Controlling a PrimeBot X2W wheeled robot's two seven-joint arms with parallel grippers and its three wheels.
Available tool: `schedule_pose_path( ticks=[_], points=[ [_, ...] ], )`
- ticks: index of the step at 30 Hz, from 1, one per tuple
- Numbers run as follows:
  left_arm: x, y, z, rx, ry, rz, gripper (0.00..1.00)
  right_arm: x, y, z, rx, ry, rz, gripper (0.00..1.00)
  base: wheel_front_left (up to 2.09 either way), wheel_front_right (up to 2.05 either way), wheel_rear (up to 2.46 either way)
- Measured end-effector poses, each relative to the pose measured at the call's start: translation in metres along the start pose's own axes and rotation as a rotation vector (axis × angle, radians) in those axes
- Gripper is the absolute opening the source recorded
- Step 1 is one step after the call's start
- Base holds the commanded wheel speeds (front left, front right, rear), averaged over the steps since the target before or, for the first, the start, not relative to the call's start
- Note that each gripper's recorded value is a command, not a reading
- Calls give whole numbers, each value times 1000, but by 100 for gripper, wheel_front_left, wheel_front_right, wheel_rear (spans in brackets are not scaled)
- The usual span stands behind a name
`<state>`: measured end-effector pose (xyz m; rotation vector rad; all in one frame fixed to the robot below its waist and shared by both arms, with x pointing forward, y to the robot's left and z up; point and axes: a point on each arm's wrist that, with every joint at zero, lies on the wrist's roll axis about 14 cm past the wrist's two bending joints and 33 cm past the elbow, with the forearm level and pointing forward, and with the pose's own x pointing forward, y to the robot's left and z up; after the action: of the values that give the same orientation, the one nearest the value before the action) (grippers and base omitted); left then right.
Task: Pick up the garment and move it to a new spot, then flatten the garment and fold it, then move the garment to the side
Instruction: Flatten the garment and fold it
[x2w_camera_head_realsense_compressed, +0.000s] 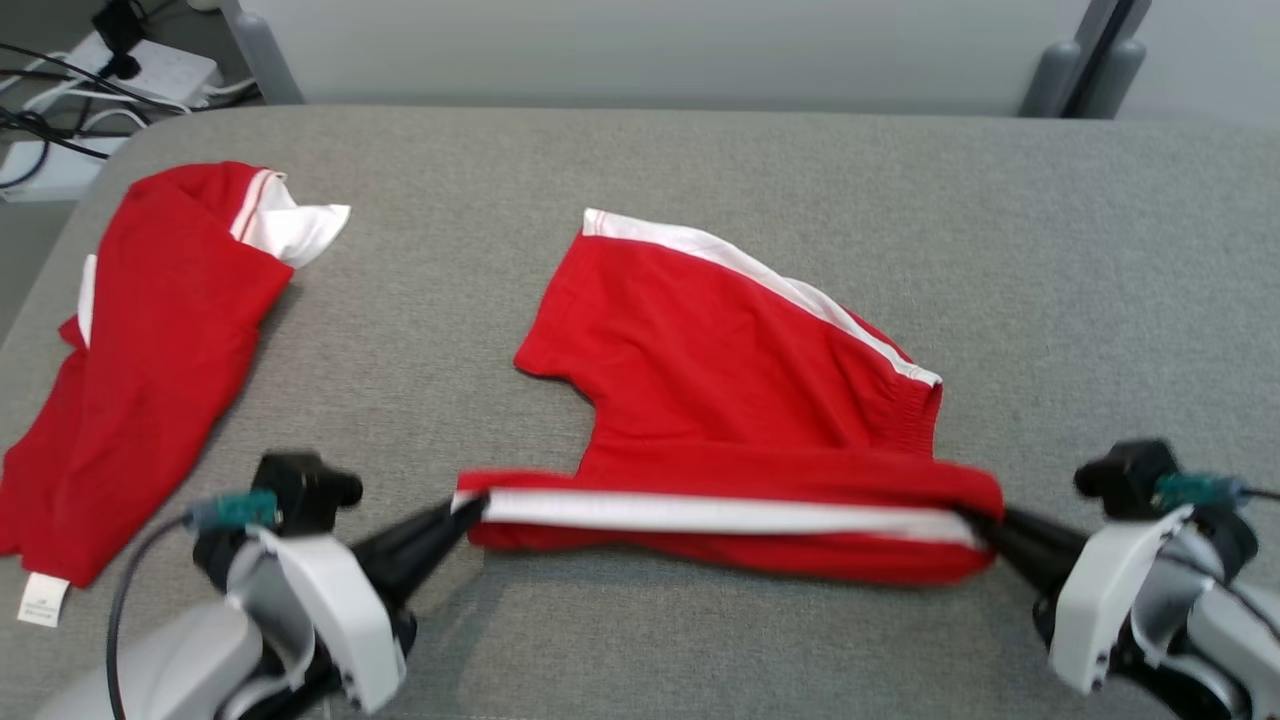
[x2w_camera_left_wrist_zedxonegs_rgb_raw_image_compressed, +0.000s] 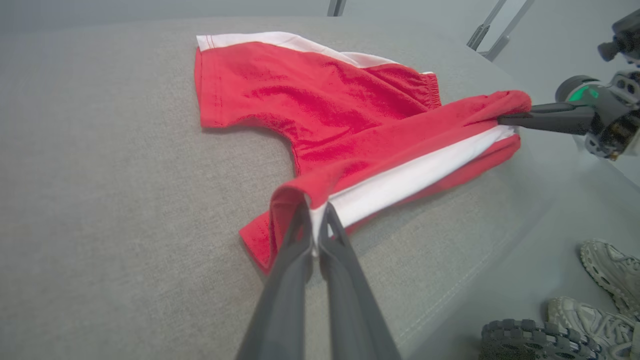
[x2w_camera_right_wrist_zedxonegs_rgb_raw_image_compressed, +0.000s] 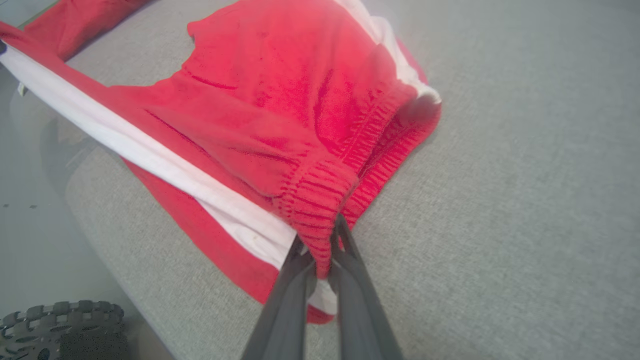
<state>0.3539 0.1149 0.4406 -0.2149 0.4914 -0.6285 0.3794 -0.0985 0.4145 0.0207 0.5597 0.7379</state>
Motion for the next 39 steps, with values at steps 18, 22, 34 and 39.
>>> schedule_pose_path(
  ticks=[18, 22, 34, 39],
  points=[
    [144, 53, 101, 141, -135, 31, 0, 60, -78, 65, 69, -266, -202, 0, 0, 0, 0],
    [172, 68, 95, 153, -103, 55, 0, 72, -93, 66, 93, -292, -244, 0, 0, 0, 0],
    [220, 98, 86, 198, -92, 107, 0, 92, -118, 62, 122, -320, -312, 0, 0, 0, 0],
    [227, 111, 80, 210, -77, 132, 0, 99, -115, 58, 144, -322, -307, 0, 0, 0, 0]
  ],
)
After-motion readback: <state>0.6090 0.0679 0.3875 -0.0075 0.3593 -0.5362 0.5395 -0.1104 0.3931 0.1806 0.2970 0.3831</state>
